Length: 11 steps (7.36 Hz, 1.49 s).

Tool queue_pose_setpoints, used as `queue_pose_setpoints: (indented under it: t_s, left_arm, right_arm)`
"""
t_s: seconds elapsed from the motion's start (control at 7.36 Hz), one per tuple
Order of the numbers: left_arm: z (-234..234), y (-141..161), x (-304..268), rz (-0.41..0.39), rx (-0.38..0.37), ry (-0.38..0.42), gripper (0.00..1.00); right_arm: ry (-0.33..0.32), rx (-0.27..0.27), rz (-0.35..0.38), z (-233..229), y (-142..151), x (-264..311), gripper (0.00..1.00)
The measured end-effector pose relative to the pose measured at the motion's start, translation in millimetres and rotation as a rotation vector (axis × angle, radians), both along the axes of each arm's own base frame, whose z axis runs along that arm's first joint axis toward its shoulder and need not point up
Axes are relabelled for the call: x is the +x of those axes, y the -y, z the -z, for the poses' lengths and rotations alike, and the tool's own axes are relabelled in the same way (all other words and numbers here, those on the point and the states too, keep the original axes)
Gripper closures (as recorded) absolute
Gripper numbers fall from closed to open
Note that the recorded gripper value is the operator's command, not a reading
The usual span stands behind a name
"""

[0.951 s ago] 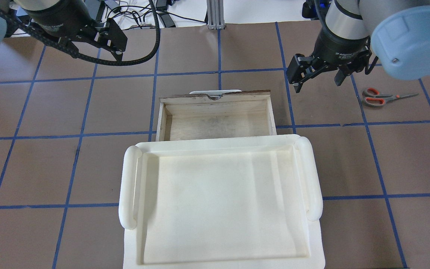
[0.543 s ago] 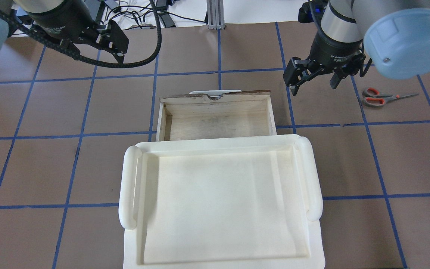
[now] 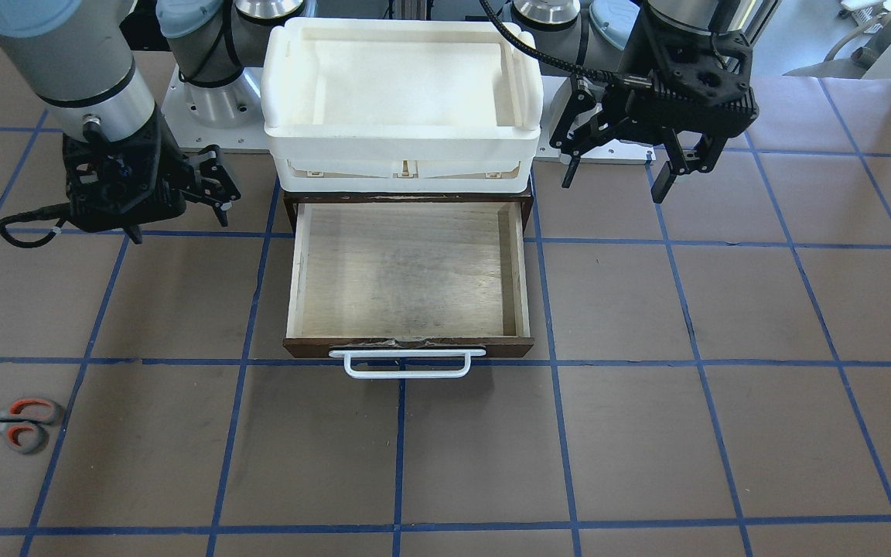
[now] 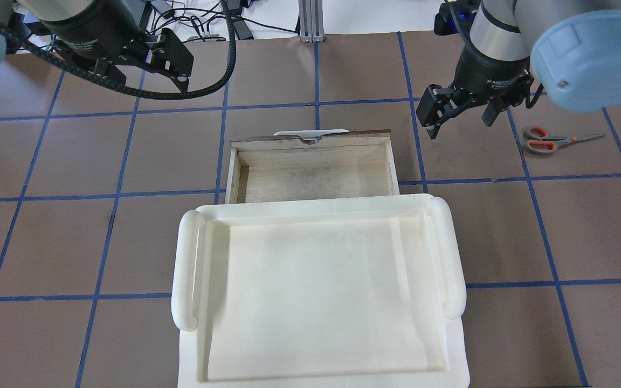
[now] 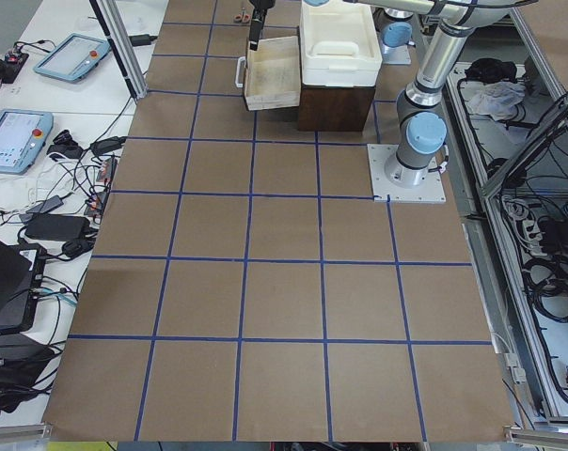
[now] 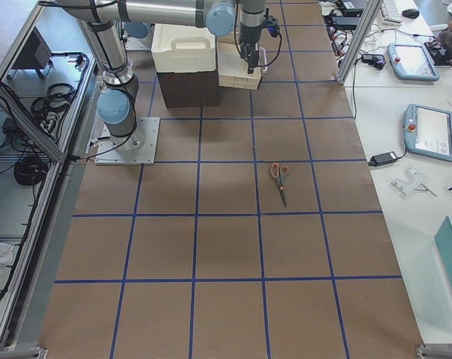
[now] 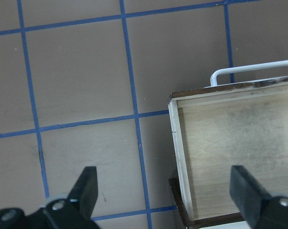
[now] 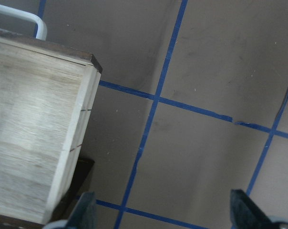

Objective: Put scissors in drawer and close it
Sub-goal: 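Move the right gripper over the orange-and-grey scissors and lower it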

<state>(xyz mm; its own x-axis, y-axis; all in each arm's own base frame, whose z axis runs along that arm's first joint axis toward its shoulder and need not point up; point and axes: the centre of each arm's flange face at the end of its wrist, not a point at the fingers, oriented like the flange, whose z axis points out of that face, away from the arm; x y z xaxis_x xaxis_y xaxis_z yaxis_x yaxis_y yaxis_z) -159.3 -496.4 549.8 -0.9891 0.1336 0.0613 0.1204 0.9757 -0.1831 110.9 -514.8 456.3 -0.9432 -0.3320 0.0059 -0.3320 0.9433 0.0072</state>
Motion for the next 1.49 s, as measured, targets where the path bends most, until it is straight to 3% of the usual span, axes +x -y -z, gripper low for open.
queue_pose_setpoints:
  t_s: [0.54,0.95,1.22,1.49]
  left_arm:
    - [12,-2,2,-0.005,0.027,-0.005,0.00]
    - [13,-2,5,-0.017,0.027,0.021,0.00]
    - [17,-1,8,-0.020,0.038,0.027,0.00]
    - [26,6,12,-0.025,0.054,0.027,0.00]
  right_arm:
    - [0.005,0.010,-0.479,15,24,-93,0.00]
    - [0.006,0.021,-0.743,69,62,-169,0.00]
    - [-0.007,0.035,-0.974,111,83,-212,0.00]
    - [-0.017,0.027,-1.121,148,99,-250,0.00]
